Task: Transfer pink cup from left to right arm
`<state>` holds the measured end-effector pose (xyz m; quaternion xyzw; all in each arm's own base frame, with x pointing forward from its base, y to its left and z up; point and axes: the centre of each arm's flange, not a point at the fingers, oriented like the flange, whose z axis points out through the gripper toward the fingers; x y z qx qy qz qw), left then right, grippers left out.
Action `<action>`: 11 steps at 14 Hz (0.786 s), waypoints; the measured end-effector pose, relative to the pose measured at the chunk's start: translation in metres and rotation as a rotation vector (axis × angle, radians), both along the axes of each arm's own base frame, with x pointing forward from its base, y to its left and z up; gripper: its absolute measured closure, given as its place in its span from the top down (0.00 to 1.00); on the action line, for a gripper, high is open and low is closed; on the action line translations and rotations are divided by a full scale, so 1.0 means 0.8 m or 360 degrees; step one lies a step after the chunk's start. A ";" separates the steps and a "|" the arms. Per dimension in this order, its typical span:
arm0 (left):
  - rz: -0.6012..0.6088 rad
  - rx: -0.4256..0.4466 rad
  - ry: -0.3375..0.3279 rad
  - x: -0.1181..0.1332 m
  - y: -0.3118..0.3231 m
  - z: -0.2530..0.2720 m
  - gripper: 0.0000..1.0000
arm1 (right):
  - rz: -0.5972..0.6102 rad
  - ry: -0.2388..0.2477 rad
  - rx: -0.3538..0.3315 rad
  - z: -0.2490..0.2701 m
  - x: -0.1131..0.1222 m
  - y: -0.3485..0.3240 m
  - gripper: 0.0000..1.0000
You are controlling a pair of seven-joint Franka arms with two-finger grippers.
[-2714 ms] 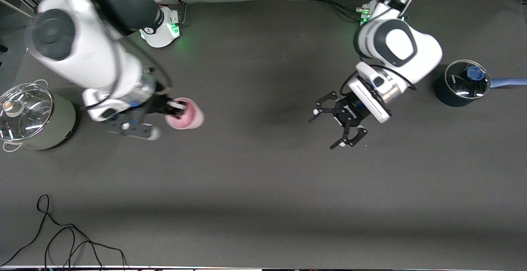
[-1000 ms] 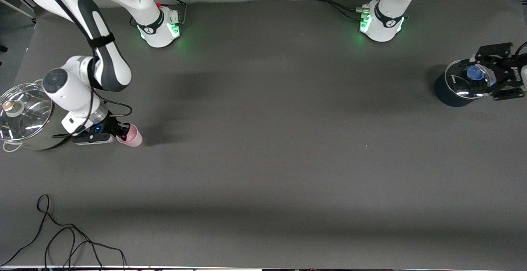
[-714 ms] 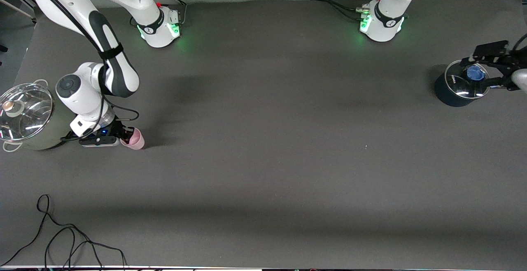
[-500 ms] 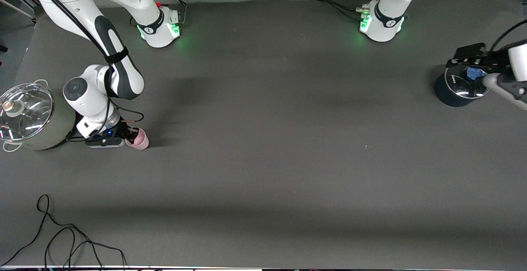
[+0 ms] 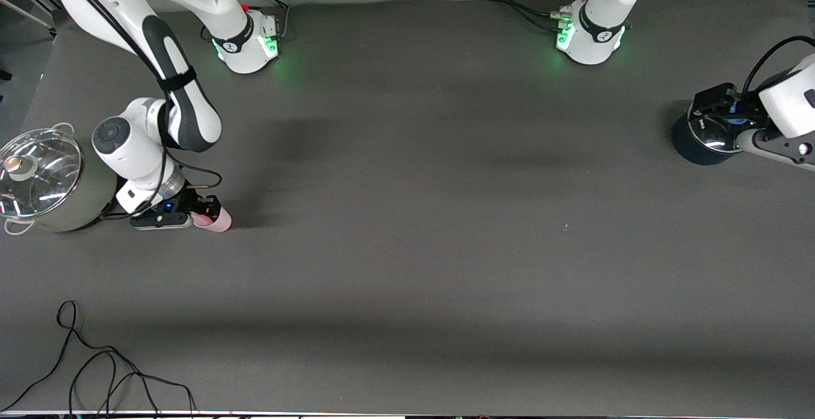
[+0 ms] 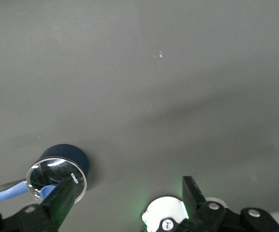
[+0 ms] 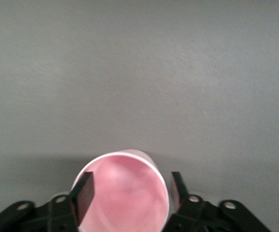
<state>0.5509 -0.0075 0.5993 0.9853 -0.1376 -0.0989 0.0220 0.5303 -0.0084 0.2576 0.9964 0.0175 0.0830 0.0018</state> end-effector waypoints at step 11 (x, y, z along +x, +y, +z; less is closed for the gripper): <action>0.0128 0.0032 -0.0074 0.003 -0.018 0.009 1.00 | 0.0084 0.0235 0.0298 0.271 -0.001 -0.020 0.99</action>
